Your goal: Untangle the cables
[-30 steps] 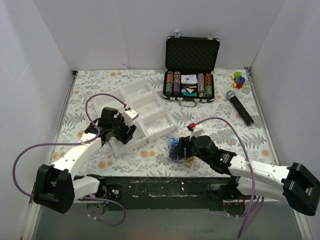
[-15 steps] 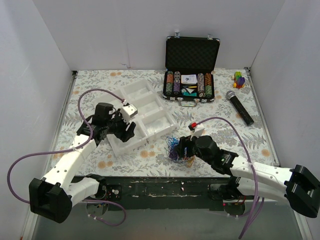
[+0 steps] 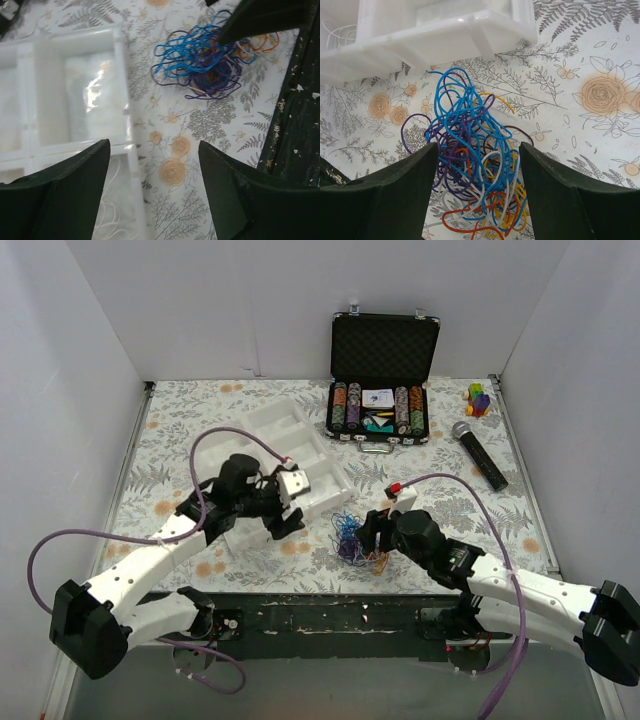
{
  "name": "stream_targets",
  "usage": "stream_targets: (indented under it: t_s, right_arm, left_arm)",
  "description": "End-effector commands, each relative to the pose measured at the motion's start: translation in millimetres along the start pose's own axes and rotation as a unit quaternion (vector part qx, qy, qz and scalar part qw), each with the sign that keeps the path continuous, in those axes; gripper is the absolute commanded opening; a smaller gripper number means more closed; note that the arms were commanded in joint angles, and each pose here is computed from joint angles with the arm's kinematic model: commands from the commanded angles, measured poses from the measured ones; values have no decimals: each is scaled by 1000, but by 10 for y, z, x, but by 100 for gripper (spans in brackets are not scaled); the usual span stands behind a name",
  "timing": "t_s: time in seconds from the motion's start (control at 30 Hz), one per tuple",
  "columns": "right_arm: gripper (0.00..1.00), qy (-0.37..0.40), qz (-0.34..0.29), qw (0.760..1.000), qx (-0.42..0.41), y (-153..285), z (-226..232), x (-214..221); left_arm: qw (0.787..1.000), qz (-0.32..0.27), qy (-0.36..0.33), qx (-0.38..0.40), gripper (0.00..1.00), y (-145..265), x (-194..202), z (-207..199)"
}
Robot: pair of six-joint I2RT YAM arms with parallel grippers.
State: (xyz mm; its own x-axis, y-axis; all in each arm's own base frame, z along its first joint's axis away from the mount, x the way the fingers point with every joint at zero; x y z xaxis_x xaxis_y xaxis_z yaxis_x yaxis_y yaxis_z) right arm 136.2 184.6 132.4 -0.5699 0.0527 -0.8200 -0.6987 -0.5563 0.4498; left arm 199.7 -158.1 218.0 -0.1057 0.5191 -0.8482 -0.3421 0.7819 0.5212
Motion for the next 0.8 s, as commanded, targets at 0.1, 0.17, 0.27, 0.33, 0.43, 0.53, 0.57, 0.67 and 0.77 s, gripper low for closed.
stream_targets:
  t_s: [0.1,0.17,0.27,0.33,0.43,0.53,0.57,0.67,0.77]
  right_arm:
    - [72,-17,-46,999,4,142,-24,-252]
    - [70,-25,-43,999,5,171,-50,-225]
    - [67,-34,-40,999,7,212,-83,-187]
    - [66,-39,-40,998,4,233,-88,-171]
    - [64,-41,-33,999,6,263,-118,-127]
    - [63,-42,-35,998,5,288,-135,-109]
    - [63,-44,-36,998,3,297,-135,-116]
    - [63,-48,-36,998,-1,314,-137,-108]
    - [63,-50,-36,998,-6,321,-133,-107]
  left_arm:
    - [990,-57,-125,36,76,-538,-212,-254]
    - [985,-65,-156,42,76,-678,-278,-254]
    - [970,-74,-228,48,76,-838,-329,-259]
    - [962,-78,-256,55,74,-925,-346,-251]
    - [950,-91,-290,65,70,-1004,-387,-256]
    - [932,-117,-335,69,63,-1071,-429,-303]
    - [927,-121,-347,74,56,-1097,-415,-327]
    - [908,-129,-386,96,42,-1193,-386,-413]
    - [898,-121,-408,110,42,-1335,-334,-427]
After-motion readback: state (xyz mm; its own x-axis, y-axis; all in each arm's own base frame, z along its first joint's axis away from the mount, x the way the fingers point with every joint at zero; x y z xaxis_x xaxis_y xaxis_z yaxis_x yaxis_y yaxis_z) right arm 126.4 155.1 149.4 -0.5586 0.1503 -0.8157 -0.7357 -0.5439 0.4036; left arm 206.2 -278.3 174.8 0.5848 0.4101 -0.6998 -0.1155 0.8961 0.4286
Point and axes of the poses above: each gripper's point midway between its finger pads, its own y axis back along the fingers, its own z axis along the line the jaws close on, x = y × z, the point moved 8 cm from there along y, back along the fingers, and after that the axes turned 3 degrees about -y, right-handed, at the moved point
